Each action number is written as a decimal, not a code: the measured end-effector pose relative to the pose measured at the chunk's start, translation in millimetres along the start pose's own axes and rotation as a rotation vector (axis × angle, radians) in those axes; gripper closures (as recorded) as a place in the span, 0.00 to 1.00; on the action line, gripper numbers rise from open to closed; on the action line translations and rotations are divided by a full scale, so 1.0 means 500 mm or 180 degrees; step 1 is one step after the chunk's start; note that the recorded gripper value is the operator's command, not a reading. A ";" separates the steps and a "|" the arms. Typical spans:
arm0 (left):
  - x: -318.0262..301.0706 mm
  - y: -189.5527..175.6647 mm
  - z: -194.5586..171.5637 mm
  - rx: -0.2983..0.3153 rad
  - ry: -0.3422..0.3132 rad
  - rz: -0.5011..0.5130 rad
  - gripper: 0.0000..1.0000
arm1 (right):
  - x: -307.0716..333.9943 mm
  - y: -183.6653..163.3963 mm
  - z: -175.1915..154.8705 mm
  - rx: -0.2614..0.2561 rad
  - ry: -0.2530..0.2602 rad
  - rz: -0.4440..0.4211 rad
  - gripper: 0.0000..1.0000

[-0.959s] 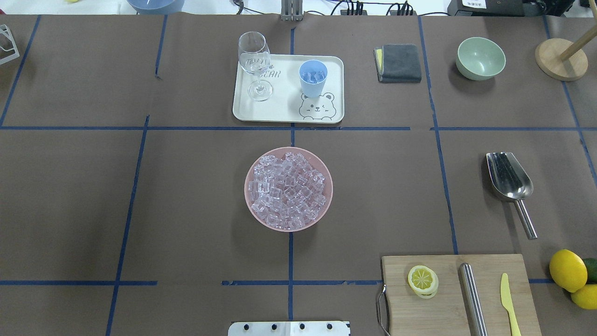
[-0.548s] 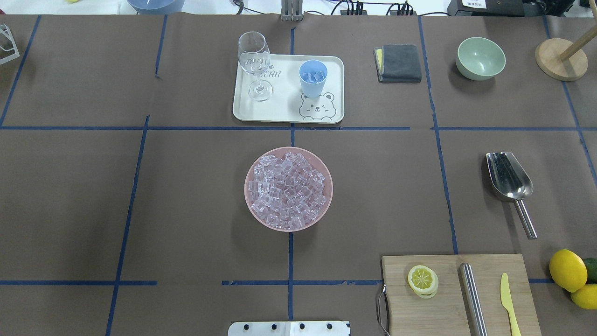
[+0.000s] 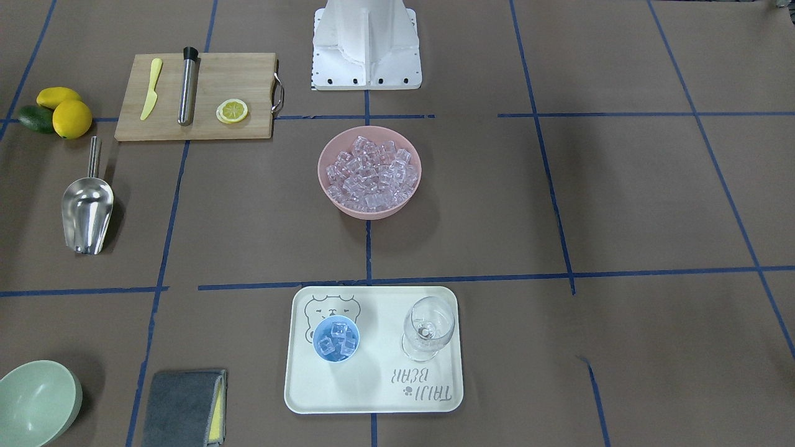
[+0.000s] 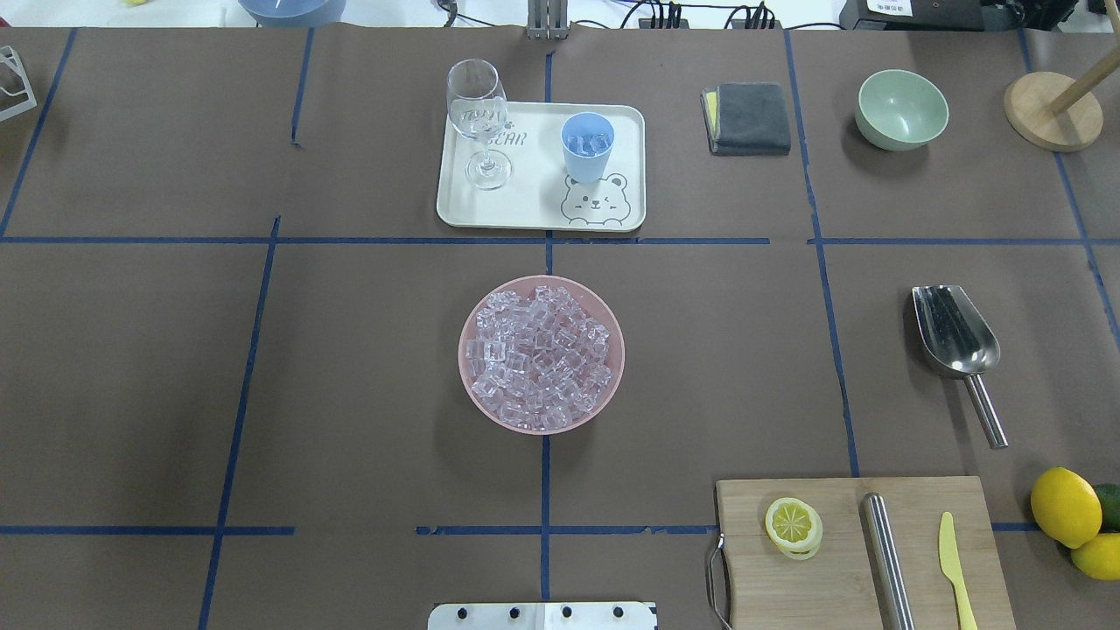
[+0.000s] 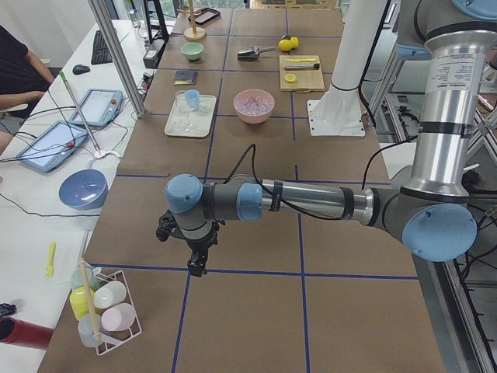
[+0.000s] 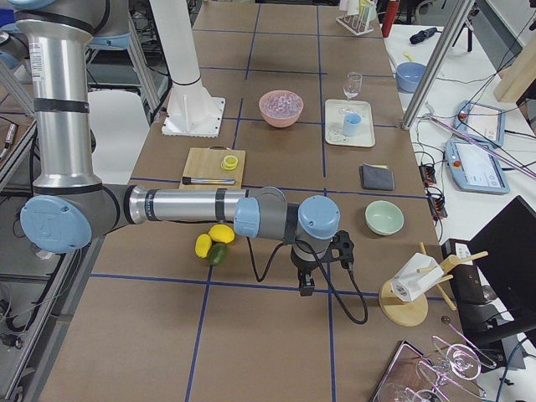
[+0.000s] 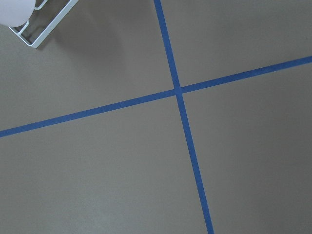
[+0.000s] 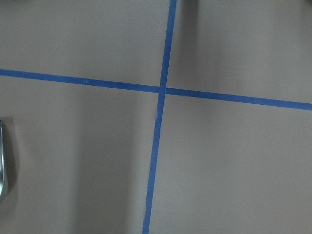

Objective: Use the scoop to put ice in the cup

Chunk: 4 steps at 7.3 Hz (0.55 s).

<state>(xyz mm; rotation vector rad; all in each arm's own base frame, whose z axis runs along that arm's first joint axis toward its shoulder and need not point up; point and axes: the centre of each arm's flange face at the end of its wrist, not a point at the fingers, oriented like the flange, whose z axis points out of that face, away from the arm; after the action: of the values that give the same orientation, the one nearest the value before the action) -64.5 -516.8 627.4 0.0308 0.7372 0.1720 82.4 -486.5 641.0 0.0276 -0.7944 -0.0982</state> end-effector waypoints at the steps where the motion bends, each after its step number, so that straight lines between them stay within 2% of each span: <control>1: 0.004 -0.004 -0.005 0.0020 0.0000 -0.0197 0.00 | -0.001 -0.003 -0.003 0.0008 0.0001 0.0041 0.00; 4: 0.010 -0.007 -0.011 0.0046 0.0003 -0.0359 0.00 | -0.004 -0.009 -0.009 0.0028 0.0004 0.0108 0.00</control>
<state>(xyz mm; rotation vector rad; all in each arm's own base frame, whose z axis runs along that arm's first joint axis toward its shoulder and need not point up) -64.3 -519.7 619.6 0.0028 0.7390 0.0589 83.7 -490.8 636.1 0.0224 -0.7939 -0.0626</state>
